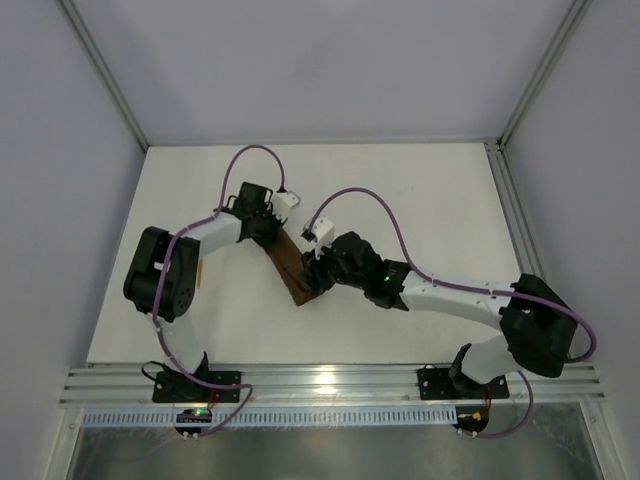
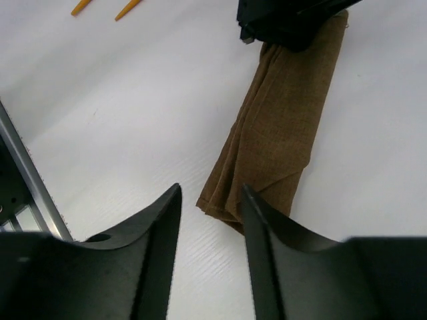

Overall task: Fold the napkin into a case and place the utensils inside
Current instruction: Fold the 2/3-rectangle-folded napkin at the center of the board.

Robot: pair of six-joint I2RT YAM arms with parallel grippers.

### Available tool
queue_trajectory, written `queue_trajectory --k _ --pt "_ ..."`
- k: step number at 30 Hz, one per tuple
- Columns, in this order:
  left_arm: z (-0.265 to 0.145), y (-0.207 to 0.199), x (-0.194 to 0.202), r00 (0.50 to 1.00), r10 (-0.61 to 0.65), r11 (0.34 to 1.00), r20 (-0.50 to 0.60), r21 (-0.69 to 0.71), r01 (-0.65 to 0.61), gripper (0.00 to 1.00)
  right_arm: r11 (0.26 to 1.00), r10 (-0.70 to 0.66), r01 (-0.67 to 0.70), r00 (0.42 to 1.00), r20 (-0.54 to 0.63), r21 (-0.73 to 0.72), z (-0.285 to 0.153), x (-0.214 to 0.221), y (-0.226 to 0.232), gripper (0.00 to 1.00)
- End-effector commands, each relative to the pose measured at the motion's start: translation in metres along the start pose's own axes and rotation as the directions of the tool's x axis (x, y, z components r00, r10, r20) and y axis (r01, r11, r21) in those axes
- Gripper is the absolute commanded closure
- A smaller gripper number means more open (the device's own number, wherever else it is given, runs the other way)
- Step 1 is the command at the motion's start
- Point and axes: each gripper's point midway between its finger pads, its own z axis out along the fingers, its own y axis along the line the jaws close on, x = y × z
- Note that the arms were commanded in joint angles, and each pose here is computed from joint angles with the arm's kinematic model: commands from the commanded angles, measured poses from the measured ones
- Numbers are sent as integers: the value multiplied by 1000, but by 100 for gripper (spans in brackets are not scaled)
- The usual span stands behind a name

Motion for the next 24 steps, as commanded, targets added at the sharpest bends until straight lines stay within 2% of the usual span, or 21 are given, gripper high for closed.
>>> queue_trajectory --k 1,2,4,8,13,19,24 --pt "4 -10 24 999 1 999 -52 40 1 91 994 80 -71 991 106 -83 10 -11 -3 61" --pt "3 -10 24 999 0 999 -49 40 1 91 993 107 -101 989 97 -67 19 -5 -12 80" --pt "2 -12 22 999 -6 999 -39 44 8 91 996 90 -87 991 100 -38 31 -8 -21 97" --pt "3 -15 23 999 -11 998 -34 55 13 91 998 63 -61 996 61 -29 64 6 -26 97" --pt "6 -15 27 999 -23 998 -43 55 25 92 998 38 -40 998 -47 -48 84 54 -20 97" --pt "3 -17 28 999 -24 998 -45 64 27 92 990 -138 134 976 -168 -36 74 107 -1 97" --pt "1 -14 28 998 -19 998 -52 54 22 93 983 -153 174 954 -259 59 62 135 -20 97"
